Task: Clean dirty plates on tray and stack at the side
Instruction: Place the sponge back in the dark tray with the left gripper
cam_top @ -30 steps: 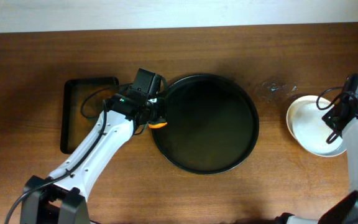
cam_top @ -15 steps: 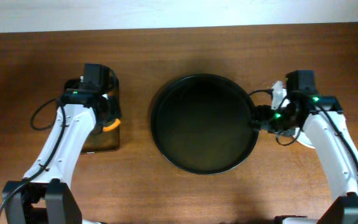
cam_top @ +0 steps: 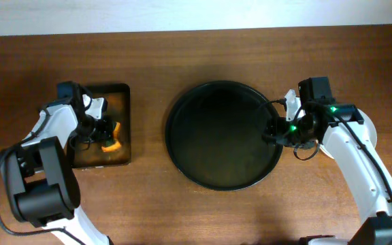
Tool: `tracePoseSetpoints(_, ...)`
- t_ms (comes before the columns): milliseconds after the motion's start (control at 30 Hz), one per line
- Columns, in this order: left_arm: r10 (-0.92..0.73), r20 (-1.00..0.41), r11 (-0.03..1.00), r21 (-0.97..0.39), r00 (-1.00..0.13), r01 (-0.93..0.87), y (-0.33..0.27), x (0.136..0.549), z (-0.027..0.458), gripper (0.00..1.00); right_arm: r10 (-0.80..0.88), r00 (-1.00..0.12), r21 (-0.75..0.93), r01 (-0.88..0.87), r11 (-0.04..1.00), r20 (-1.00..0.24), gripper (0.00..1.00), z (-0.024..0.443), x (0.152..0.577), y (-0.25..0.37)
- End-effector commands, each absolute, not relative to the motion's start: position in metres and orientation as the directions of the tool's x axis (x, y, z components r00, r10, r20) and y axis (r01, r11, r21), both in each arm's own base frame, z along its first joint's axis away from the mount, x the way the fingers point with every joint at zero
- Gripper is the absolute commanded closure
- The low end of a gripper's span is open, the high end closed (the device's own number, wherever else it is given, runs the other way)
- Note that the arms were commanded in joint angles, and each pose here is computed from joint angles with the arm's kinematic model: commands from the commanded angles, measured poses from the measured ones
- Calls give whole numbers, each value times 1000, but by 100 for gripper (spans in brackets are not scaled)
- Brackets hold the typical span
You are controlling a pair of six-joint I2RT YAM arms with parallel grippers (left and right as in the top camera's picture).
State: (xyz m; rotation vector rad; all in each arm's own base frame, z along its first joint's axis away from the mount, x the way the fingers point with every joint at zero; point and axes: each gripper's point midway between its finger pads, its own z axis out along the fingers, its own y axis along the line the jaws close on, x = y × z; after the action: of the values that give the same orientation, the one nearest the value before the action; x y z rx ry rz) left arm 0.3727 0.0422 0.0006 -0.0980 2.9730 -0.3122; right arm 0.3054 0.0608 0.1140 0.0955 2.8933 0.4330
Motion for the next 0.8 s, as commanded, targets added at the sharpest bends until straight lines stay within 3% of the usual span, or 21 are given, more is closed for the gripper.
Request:
tracePoseSetpoints(0, -76, -78, 987, -147, -994, -64, 55, 361, -20, 85, 78, -974, 296, 12, 955, -212, 30, 117, 307, 63)
tracePoseSetpoints(100, -70, -246, 983, -180, -967, -26, 50, 386, 38, 86, 78, -975, 296, 12, 955, -210, 30, 117, 307, 63)
tracePoseSetpoints(133, -65, -310, 986, -165, -948, -14, 51, 390, 63, 79, 78, -975, 296, 12, 955, -210, 31, 117, 307, 63)
tracePoseSetpoints(233, -57, -401, 993, -119, -914, -10, 56, 394, 98, 29, 78, -974, 296, 12, 955, -211, 29, 117, 307, 63)
tracePoseSetpoints(300, -91, -382, 990, -136, -920, -41, 55, 390, 98, 20, 78, -975, 296, 13, 955, -207, 22, 117, 306, 63)
tracePoseSetpoints(367, -68, -419, 991, -133, -906, -13, 43, 388, 118, 16, 78, -973, 297, 10, 955, -217, 4, 118, 308, 64)
tracePoseSetpoints(433, -13, -444, 991, -124, -896, 48, 20, 384, 134, 16, 77, -963, 298, -3, 954, -259, 3, 121, 318, 64)
tracePoseSetpoints(467, 22, -423, 989, -124, -906, 82, 5, 377, 134, 1, 78, -954, 300, -13, 954, -290, 0, 123, 326, 64)
tracePoseSetpoints(567, -112, -137, 978, -191, -984, -85, -11, 314, 115, 0, 49, -984, 260, 2, 966, -174, 1, 113, 296, 58)
tracePoseSetpoints(633, -118, 0, 976, -186, -993, -116, -13, 279, 113, 0, 57, -990, 207, 29, 978, -130, 1, 113, 281, 48)
tracePoseSetpoints(700, -95, -10, 978, -187, -995, -92, -14, 265, 116, 1, 71, -982, 188, 37, 981, -177, 1, 129, 275, 43)
tracePoseSetpoints(767, -88, -146, 981, -187, -985, -60, -15, 250, 131, 1, 114, -948, 146, 73, 987, -296, 1, 150, 263, 31)
